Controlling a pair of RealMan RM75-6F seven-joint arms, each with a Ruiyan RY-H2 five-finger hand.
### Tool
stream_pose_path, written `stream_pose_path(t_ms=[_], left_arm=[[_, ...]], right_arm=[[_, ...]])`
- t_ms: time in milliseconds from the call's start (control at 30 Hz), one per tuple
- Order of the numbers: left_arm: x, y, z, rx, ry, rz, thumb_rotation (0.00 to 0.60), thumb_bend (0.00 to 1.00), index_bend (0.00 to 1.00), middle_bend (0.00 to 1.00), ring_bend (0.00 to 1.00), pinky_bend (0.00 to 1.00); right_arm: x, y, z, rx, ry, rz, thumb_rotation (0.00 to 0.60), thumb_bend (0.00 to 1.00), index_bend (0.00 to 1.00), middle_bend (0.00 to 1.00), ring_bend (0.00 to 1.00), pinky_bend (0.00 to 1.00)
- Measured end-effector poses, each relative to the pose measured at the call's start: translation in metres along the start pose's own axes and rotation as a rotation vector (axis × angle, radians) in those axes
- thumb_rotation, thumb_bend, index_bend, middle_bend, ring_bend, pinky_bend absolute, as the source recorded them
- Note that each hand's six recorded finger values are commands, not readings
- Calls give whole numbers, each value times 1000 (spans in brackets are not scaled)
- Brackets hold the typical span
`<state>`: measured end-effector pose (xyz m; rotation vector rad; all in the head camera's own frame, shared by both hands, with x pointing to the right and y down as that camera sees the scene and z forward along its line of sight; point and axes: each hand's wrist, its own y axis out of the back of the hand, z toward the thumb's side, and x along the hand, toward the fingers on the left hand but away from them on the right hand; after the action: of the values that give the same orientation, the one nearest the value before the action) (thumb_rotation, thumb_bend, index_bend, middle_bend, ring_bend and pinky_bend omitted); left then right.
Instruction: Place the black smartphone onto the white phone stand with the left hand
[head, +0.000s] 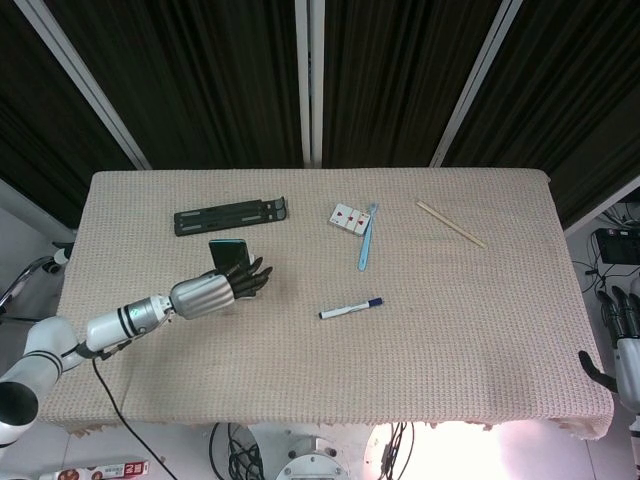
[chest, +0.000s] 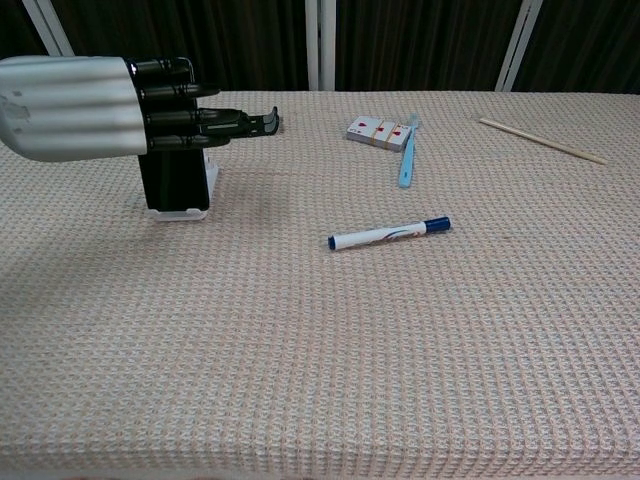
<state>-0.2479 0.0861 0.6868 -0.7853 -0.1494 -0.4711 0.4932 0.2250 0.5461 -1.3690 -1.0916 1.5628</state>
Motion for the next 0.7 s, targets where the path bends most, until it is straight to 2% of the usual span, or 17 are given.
stream_pose_path(t_ms=[200, 400, 533, 667, 700], left_arm=[[-9, -2, -6, -2, 26, -16, 600, 336, 31, 0, 65, 223], [-33, -6, -21, -41, 129, -62, 600, 335, 31, 3, 66, 224], [-60, -5, -29, -132, 267, -112, 600, 280, 32, 28, 67, 227], [-102, 2, -32, -301, 491, -177, 600, 150, 33, 57, 68, 218], [-112, 5, -31, -343, 542, -189, 572, 130, 34, 63, 67, 208]], right_arm=[[1, 3, -1, 2, -3, -8, 600, 181, 0, 0, 0, 0], [1, 6, -2, 3, -1, -16, 600, 180, 0, 0, 0, 0], [3, 7, -3, -2, -5, -25, 600, 179, 0, 0, 0, 0], [5, 5, -7, 0, -13, -23, 600, 176, 0, 0, 0, 0], [6, 5, -8, 0, -14, -20, 600, 176, 0, 0, 0, 0]])
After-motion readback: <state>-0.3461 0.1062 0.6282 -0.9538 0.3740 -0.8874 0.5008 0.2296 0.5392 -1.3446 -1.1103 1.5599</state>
